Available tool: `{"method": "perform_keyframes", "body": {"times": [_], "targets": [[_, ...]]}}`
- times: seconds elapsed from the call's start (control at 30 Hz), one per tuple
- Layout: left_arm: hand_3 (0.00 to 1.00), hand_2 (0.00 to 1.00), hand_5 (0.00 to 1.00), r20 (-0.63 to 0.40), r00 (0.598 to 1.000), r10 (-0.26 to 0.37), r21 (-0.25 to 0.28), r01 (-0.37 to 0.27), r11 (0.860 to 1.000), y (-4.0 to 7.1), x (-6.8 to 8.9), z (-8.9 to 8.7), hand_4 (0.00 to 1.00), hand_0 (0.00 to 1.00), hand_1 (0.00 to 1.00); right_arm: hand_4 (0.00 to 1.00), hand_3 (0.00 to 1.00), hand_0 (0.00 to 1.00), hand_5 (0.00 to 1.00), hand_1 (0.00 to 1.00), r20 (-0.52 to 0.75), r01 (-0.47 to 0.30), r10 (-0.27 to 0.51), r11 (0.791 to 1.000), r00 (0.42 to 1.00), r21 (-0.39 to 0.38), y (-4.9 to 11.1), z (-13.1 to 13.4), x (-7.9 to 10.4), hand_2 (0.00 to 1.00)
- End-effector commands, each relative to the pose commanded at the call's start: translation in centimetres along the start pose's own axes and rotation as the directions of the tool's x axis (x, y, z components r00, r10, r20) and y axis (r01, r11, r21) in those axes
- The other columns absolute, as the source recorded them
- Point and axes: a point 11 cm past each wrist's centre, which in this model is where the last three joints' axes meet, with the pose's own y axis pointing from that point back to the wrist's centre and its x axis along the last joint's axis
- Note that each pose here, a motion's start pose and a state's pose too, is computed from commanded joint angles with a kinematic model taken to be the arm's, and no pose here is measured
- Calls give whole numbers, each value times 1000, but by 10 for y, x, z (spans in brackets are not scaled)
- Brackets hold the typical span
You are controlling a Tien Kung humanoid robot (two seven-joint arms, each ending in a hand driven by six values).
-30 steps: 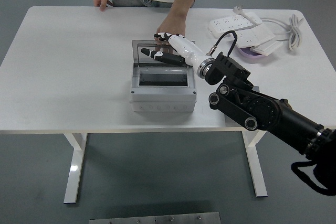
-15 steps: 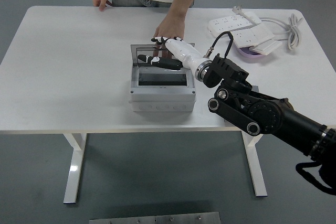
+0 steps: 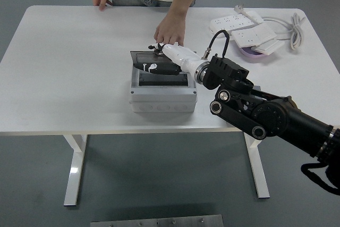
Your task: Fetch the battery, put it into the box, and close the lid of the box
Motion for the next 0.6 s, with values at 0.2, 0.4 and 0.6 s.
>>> {"method": "perform_keyframes", "body": {"times": [0.2, 0.4, 0.6], "targets": [[556, 566, 38, 0, 1000, -1, 1, 1, 1000, 0, -1, 0, 664, 640, 712, 998, 839, 380, 998, 590, -15, 1, -1, 1000, 1000, -1, 0, -2, 2, 630], [557, 567, 40, 1, 1000, -1, 2, 1, 1000, 0, -1, 1, 661, 639, 712, 998, 826, 268, 998, 570, -30, -1, 1, 1000, 1000, -5, 0, -2, 4, 600], [557, 569, 40, 2, 1000, -1, 3, 1, 1000, 0, -1, 1, 661, 640, 713, 998, 826, 225, 998, 548, -31, -1, 1, 1000, 1000, -5, 0, -2, 3, 590]]}}
